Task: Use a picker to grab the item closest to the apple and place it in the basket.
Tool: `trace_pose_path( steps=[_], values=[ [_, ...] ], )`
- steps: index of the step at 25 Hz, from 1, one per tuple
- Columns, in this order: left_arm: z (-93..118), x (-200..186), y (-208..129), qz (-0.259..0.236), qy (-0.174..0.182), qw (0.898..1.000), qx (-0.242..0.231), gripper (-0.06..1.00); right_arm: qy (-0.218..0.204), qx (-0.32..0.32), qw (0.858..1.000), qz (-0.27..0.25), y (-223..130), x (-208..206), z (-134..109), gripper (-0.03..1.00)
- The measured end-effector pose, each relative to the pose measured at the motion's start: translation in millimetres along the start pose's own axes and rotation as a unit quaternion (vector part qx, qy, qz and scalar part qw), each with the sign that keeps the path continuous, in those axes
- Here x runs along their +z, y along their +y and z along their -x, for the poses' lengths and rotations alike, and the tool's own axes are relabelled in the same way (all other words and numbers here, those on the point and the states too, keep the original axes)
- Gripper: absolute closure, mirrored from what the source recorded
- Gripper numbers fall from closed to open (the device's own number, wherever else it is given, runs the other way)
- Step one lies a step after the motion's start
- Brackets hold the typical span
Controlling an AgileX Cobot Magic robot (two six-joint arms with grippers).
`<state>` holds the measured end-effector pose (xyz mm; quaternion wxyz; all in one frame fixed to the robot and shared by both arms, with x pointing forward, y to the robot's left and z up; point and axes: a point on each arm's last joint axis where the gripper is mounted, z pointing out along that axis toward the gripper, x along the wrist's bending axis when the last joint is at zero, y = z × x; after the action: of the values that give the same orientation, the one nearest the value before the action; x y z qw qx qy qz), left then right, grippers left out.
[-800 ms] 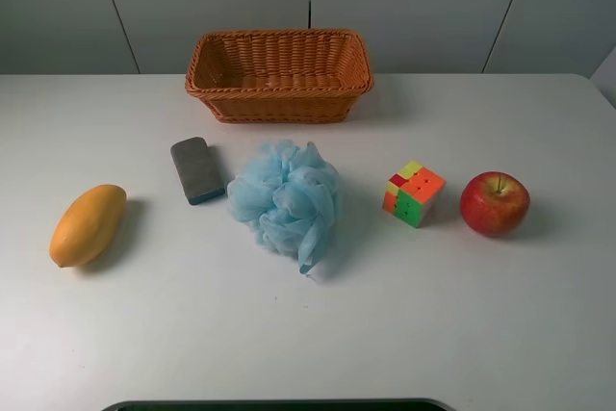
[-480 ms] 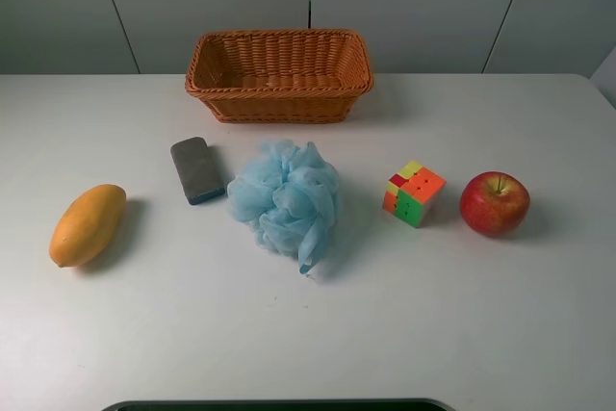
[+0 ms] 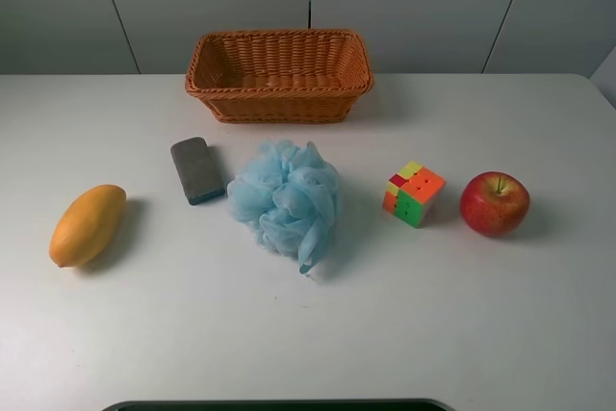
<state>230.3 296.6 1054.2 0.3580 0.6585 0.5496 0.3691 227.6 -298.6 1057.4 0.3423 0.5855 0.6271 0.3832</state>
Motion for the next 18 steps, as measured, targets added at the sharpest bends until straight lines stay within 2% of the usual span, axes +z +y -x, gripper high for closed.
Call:
trace_pose_path(
  steps=[5,9,13,18],
  values=[
    [0,0,0,0.000,0.000,1.000,0.000,0.20,-0.001,-0.022,0.999,-0.033,31,-1,0,0.27],
    [0,0,0,0.000,0.000,1.000,0.000,0.20,0.007,-0.071,0.992,-0.100,63,23,-1,0.27],
    [0,0,0,0.000,0.000,1.000,0.000,0.20,0.049,-0.112,0.978,-0.170,84,62,-7,0.27],
    [0,0,0,0.000,0.000,1.000,0.000,0.20,0.115,-0.160,0.951,-0.237,89,111,-25,0.27]
  ],
)
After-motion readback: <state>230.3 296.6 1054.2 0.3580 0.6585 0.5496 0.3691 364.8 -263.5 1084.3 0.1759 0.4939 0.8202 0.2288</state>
